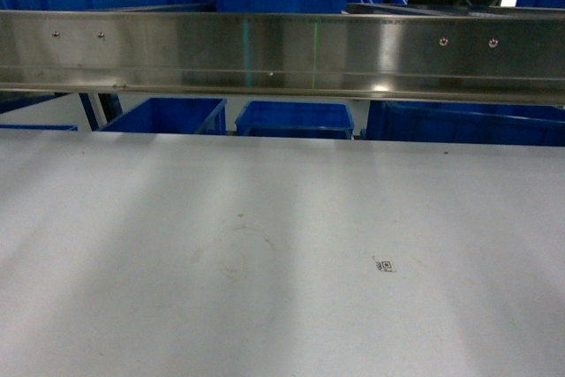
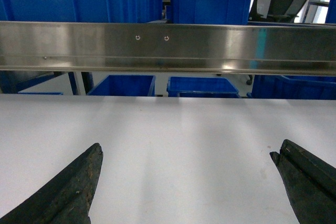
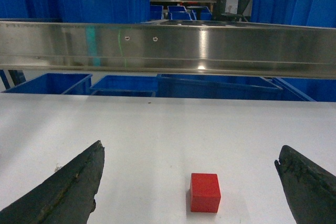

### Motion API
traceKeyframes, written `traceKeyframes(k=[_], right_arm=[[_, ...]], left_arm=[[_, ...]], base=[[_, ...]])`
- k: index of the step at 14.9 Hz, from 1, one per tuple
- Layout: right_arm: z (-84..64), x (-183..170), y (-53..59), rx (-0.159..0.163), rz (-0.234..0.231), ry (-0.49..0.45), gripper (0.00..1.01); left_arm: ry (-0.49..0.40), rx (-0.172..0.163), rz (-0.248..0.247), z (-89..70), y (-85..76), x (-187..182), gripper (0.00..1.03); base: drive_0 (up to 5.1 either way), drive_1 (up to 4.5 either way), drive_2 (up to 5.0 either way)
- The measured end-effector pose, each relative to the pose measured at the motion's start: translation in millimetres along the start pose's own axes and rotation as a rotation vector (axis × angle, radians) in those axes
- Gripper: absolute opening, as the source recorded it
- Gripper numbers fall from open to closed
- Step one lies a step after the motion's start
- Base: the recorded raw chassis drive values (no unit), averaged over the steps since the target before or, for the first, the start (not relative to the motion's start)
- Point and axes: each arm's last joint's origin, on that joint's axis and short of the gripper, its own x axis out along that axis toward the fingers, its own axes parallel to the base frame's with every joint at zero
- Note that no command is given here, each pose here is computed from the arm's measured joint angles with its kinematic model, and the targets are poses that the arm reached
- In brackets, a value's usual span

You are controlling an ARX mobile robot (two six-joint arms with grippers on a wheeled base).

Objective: Place magnetic block on left shelf second layer

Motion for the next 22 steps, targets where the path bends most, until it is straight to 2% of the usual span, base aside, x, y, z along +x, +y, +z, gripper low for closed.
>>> traceKeyframes(k=[18,20,22], right_arm=[[-0.1,0.1,0.0,0.000,-0.001,0.000,0.98],[5.3,9.6,-3.9,0.015,-0.005,-0.037,0.98],[2.7,36.2,-20.3,0.028,-0.040,0.039,0.98]], left_arm=[[0.000,0.000,0.000,0.0,0.0,0.0,0.98],[0.000,0.000,0.000,0.0,0.0,0.0,0.98],[0.000,0.000,0.000,0.0,0.0,0.0,0.98]], base=[[0.0,0.00,0.0],[0.0,0.00,0.0],[0.0,0.00,0.0]])
